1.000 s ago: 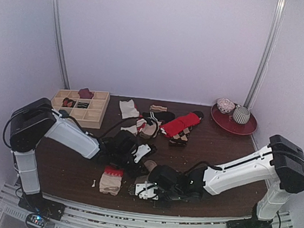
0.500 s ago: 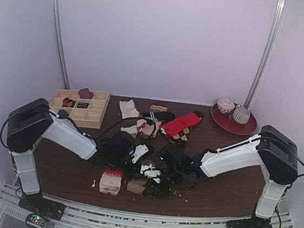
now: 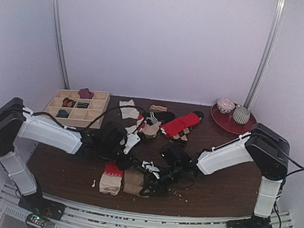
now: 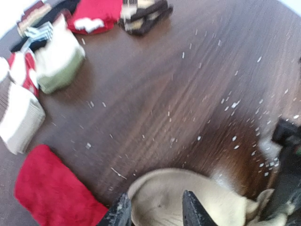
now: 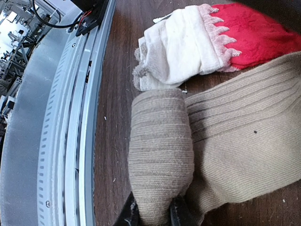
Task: Roll the socks
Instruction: Roll the sock at the center of the board.
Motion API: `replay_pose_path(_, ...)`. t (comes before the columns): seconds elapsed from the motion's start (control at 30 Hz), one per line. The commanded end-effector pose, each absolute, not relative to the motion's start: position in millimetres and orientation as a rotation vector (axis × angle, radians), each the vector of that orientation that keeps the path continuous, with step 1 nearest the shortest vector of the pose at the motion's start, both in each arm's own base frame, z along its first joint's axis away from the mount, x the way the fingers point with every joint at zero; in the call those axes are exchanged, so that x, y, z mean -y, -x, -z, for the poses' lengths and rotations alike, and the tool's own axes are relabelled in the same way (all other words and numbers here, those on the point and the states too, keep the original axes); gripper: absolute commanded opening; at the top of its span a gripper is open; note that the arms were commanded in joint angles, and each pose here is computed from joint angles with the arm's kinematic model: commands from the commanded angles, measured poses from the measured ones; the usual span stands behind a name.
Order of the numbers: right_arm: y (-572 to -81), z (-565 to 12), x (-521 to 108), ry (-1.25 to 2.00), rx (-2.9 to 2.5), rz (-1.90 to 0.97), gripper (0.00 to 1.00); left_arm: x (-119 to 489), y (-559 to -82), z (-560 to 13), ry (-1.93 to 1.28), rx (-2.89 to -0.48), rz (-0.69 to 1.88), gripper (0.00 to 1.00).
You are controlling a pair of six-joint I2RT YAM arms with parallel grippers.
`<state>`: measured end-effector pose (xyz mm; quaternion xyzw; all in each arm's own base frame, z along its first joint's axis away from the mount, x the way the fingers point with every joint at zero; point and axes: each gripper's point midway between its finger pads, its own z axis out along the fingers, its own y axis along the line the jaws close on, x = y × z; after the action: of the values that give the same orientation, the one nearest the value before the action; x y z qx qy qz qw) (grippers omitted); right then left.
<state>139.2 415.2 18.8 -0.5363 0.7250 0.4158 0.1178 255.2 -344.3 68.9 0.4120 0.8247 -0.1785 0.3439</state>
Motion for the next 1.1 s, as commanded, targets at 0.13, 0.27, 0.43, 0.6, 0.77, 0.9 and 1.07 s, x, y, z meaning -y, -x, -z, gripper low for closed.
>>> replay_pose_path(0.13, -98.8, 74.0, -326.8, 1.532, -2.802, -0.901, 0.17, 331.2, -219.8, -93.2, -1.100, -2.027, 0.638, 0.38)
replay_pose_path(0.27, -100.7, 73.8, -327.1, 1.548, -2.812, -0.886, 0.17, 318.5, -186.8, -92.1, -1.121, -1.987, 0.745, 0.43)
replay_pose_path(0.43, -103.3, 77.1, -329.6, 1.566, -2.820, -0.869, 0.17, 324.0, -160.2, -103.2, -1.184, -1.839, 0.838, 0.47)
replay_pose_path(0.6, -107.5, 79.0, -332.9, 1.556, -2.824, -0.856, 0.17, 340.0, -147.9, -111.5, -1.227, -1.729, 0.952, 0.49)
replay_pose_path(0.77, -108.5, 78.4, -333.1, 1.561, -2.819, -0.855, 0.17, 343.9, -143.5, -93.3, -1.266, -1.777, 0.954, 0.51)
replay_pose_path(0.9, -109.4, 79.8, -332.5, 1.568, -2.818, -0.848, 0.17, 344.5, -133.6, -72.4, -1.315, -1.837, 0.950, 0.53)
replay_pose_path(1.07, -110.7, 79.2, -332.6, 1.565, -2.815, -0.847, 0.17, 340.5, -127.8, -56.2, -1.318, -1.902, 0.929, 0.53)
